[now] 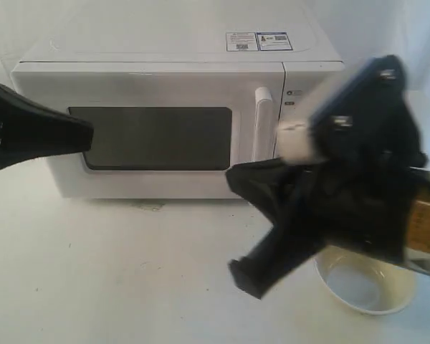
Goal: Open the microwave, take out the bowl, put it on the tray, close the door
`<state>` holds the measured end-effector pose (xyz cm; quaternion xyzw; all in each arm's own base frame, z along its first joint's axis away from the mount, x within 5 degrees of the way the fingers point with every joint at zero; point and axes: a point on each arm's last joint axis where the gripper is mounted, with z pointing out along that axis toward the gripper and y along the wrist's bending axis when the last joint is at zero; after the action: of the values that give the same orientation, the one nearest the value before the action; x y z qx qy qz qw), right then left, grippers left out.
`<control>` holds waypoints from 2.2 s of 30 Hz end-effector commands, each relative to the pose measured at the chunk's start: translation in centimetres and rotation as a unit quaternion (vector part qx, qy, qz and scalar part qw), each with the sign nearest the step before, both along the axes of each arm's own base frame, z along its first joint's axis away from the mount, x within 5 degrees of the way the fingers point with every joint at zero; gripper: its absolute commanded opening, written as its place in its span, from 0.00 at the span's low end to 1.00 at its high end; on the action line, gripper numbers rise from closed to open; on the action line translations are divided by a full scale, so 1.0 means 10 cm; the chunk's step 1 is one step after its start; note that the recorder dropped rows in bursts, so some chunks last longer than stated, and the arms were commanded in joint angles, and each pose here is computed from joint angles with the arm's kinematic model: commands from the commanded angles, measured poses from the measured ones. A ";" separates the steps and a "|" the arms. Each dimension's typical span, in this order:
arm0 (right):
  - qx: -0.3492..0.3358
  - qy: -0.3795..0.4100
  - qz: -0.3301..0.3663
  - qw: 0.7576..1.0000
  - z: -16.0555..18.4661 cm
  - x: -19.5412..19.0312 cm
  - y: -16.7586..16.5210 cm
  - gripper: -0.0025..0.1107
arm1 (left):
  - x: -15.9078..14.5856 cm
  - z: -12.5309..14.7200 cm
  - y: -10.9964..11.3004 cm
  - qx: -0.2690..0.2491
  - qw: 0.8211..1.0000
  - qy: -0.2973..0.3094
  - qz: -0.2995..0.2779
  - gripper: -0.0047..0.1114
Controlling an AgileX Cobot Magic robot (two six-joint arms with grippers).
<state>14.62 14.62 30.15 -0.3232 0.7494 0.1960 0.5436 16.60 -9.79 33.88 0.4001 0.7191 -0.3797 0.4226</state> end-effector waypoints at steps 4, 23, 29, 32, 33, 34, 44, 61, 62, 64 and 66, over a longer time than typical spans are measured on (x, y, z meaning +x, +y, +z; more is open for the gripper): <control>-0.091 -0.019 -0.015 0.996 0.11 0.54 0.45 0.02 | -0.17 -0.16 0.15 0.100 0.992 0.049 0.067 0.04; -0.220 -0.128 -0.187 0.949 -0.10 1.16 0.53 0.02 | -1.05 -0.02 0.41 -0.029 0.964 -0.095 0.246 0.04; -0.224 -0.126 -0.183 0.949 -0.13 1.28 0.53 0.02 | -1.22 0.00 0.45 -0.041 0.959 -0.117 0.256 0.04; -0.229 -0.127 -0.189 0.947 -0.13 1.35 0.53 0.02 | -1.28 0.00 0.46 -0.045 0.958 -0.122 0.255 0.04; -0.232 -0.128 -0.189 0.946 -0.13 1.38 0.53 0.02 | -1.30 0.00 0.46 -0.046 0.958 -0.122 0.254 0.04; -0.234 -0.128 -0.189 0.945 -0.13 1.40 0.53 0.02 | -1.32 0.00 0.45 -0.047 0.959 -0.124 0.252 0.04; -0.238 -0.123 -0.192 0.944 -0.16 1.47 0.48 0.02 | -1.38 0.00 0.45 -0.052 0.960 -0.120 0.249 0.04; -0.161 -0.075 -0.175 0.968 0.05 1.18 0.30 0.02 | -1.39 -0.04 0.46 -0.026 0.962 -0.120 0.244 0.04; -0.154 -0.071 -0.167 0.971 0.05 1.11 0.30 0.02 | -1.38 -0.04 0.46 -0.027 0.962 -0.121 0.245 0.04; -0.142 -0.062 -0.144 0.977 0.03 0.93 0.31 0.02 | -1.38 -0.04 0.47 -0.026 0.959 -0.126 0.251 0.04; -0.135 -0.050 -0.126 0.982 -0.02 0.75 0.31 0.02 | -1.37 -0.04 0.48 -0.017 0.957 -0.133 0.257 0.04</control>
<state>24.20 17.75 30.34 -0.2945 0.7747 -0.0205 0.5592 2.96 -5.10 33.55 0.2453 0.7297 -0.2210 0.5988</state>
